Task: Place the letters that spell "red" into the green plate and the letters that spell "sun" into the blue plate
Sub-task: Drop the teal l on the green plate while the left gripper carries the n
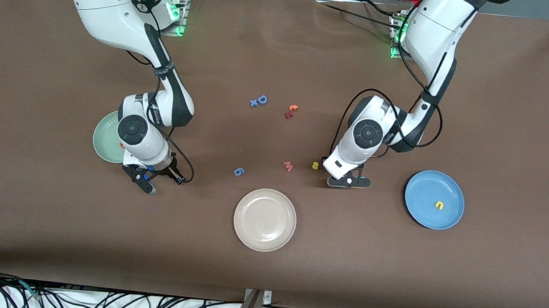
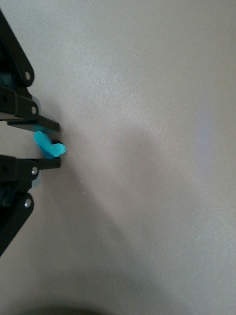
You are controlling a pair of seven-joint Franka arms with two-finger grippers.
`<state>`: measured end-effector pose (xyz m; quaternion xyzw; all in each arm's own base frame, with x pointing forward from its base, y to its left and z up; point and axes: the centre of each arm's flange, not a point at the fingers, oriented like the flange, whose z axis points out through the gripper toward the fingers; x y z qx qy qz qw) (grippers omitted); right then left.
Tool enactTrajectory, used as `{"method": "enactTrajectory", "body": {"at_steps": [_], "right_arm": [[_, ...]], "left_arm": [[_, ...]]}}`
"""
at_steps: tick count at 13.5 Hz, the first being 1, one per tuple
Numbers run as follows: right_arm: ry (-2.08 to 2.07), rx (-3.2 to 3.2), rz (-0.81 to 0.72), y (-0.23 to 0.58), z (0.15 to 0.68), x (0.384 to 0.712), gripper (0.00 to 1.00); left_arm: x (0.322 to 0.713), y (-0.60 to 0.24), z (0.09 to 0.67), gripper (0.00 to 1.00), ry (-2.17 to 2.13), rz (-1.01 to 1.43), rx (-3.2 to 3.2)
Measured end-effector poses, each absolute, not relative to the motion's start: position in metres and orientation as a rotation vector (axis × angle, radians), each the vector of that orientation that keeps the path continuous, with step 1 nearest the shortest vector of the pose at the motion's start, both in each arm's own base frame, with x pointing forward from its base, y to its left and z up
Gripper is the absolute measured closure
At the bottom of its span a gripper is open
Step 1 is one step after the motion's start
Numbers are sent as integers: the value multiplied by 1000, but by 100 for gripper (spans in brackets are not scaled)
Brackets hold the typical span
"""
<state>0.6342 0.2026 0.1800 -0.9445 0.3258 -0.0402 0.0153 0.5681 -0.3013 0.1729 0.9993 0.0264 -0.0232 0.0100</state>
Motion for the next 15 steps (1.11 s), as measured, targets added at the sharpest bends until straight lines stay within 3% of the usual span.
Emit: {"method": "enactTrajectory", "body": {"at_steps": [4, 11, 15], "right_arm": [[1023, -2965, -70, 200, 192, 635, 74], [892, -3099, 190, 119, 315, 626, 74], [750, -3151, 298, 38, 298, 596, 74]], "left_arm": [[570, -301, 175, 68, 84, -64, 3120], [613, -271, 218, 68, -22, -158, 3160], [636, -201, 226, 68, -241, -234, 3143]]}}
